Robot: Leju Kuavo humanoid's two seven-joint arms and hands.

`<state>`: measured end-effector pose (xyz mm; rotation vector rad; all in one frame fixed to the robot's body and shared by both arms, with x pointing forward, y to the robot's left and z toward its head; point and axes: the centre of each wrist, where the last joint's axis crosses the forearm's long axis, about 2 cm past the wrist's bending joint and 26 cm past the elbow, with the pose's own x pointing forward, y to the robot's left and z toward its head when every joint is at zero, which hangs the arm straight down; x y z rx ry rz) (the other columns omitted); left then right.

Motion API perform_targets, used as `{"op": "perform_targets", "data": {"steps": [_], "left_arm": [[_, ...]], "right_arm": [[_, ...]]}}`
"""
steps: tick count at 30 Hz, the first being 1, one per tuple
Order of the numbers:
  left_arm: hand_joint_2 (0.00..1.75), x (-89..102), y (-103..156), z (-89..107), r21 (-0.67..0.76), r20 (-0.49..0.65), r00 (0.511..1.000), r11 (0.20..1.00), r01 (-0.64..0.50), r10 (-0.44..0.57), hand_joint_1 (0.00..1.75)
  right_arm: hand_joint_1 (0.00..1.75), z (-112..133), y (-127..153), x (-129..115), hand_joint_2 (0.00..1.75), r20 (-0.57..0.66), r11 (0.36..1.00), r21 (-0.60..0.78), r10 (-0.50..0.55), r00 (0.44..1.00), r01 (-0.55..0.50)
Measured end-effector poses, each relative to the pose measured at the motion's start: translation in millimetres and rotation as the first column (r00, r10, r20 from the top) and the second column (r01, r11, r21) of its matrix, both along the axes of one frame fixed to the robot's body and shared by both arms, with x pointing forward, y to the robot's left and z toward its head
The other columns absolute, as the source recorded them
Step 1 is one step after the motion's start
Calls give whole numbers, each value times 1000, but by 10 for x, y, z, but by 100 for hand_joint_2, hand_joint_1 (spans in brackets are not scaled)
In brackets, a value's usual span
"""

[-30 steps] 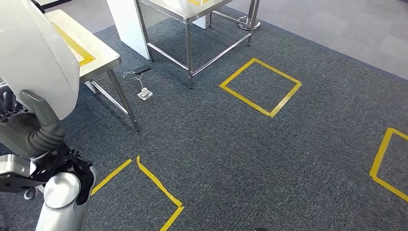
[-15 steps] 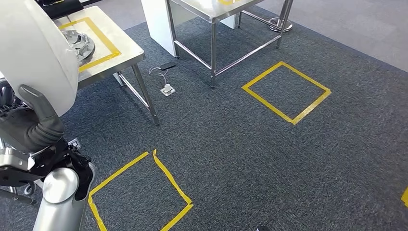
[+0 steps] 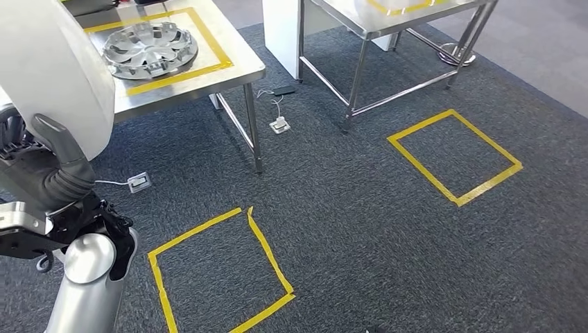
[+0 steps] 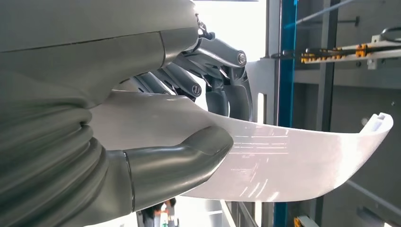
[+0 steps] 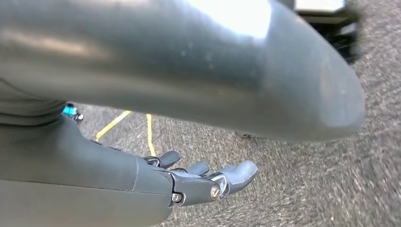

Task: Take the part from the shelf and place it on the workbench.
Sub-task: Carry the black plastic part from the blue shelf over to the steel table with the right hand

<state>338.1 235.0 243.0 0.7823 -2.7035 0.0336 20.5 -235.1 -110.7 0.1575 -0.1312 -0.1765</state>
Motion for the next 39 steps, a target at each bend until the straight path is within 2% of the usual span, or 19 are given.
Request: {"op": "perform_targets", "data": {"steps": [39], "left_arm": [[175,1,50,-3,-13,-3,1000,1000,-1,1,175]], "right_arm": [[0,1,-12,25,0,5,1000,3,12,1000,-12]]}}
